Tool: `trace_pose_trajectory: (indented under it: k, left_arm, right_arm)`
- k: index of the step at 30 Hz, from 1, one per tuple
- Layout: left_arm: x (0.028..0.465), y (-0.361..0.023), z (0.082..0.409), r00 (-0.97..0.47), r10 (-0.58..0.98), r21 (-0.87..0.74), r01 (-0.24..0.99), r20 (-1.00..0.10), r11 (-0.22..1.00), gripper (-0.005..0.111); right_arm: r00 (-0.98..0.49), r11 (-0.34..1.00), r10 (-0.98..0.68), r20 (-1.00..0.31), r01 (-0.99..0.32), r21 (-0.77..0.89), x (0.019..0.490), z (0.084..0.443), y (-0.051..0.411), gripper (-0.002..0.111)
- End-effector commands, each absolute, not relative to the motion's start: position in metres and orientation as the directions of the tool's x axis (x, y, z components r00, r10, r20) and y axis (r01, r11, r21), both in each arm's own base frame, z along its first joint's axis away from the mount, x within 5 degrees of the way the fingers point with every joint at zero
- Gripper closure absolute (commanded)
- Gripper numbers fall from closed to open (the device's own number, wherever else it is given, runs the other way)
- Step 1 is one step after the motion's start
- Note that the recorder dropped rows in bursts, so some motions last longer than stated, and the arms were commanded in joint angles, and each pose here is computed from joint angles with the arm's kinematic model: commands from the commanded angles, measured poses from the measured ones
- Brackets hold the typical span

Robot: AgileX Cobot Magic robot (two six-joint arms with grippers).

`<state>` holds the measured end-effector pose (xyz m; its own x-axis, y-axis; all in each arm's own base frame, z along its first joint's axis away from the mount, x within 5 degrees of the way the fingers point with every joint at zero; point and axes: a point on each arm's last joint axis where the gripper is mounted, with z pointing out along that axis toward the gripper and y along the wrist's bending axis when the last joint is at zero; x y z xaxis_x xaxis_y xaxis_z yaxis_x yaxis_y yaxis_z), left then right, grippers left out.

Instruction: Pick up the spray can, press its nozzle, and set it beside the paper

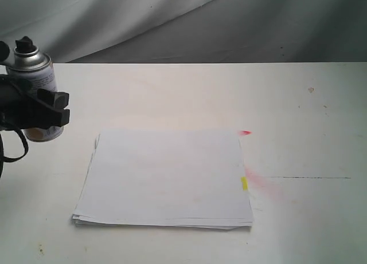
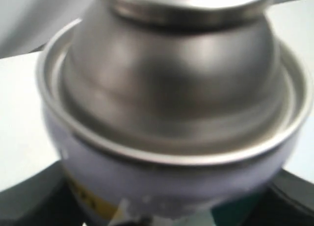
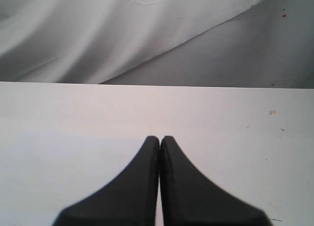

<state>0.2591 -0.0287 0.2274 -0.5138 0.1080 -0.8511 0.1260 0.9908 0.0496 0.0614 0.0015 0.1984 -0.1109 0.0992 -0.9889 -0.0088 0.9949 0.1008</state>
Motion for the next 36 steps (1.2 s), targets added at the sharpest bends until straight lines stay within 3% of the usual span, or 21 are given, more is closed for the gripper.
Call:
trace_pose_trajectory:
  k: [1,8,14,19,26,33,36]
  left_arm:
    - [0.258,-0.031,0.233,-0.501,0.218,0.135,0.197,-0.838,0.971,0.107]
    - [0.258,-0.037,0.235,-0.491,0.279,0.172,0.253,-0.825,0.952,0.107]
    - [0.266,-0.079,0.246,-0.495,0.545,0.374,0.407,-0.676,0.833,0.107]
    - [0.275,-0.108,0.234,-0.486,0.697,0.559,0.419,-0.528,0.716,0.107]
    - [0.280,-0.154,0.186,-0.410,0.875,0.833,0.366,-0.256,0.415,0.107]
    - [0.277,-0.166,0.160,-0.429,0.892,0.895,0.329,-0.143,0.301,0.107]
    - [0.277,-0.165,0.158,-0.446,0.883,0.899,0.312,-0.148,0.308,0.107]
  right_arm:
    - [-0.112,0.995,0.103,-0.988,-0.008,0.104,0.061,0.197,0.001,0.108]
    - [-0.112,0.995,0.103,-0.988,-0.008,0.104,0.061,0.197,0.001,0.108]
    - [-0.112,0.995,0.103,-0.988,-0.008,0.104,0.061,0.197,0.001,0.108]
    - [-0.112,0.995,0.103,-0.988,-0.008,0.104,0.061,0.197,0.001,0.108]
    - [-0.112,0.995,0.103,-0.988,-0.008,0.104,0.061,0.197,0.001,0.108]
    - [-0.112,0.995,0.101,-0.989,-0.008,0.102,0.061,0.197,0.001,0.108]
    - [-0.112,0.995,0.101,-0.989,-0.008,0.102,0.061,0.197,0.001,0.108]
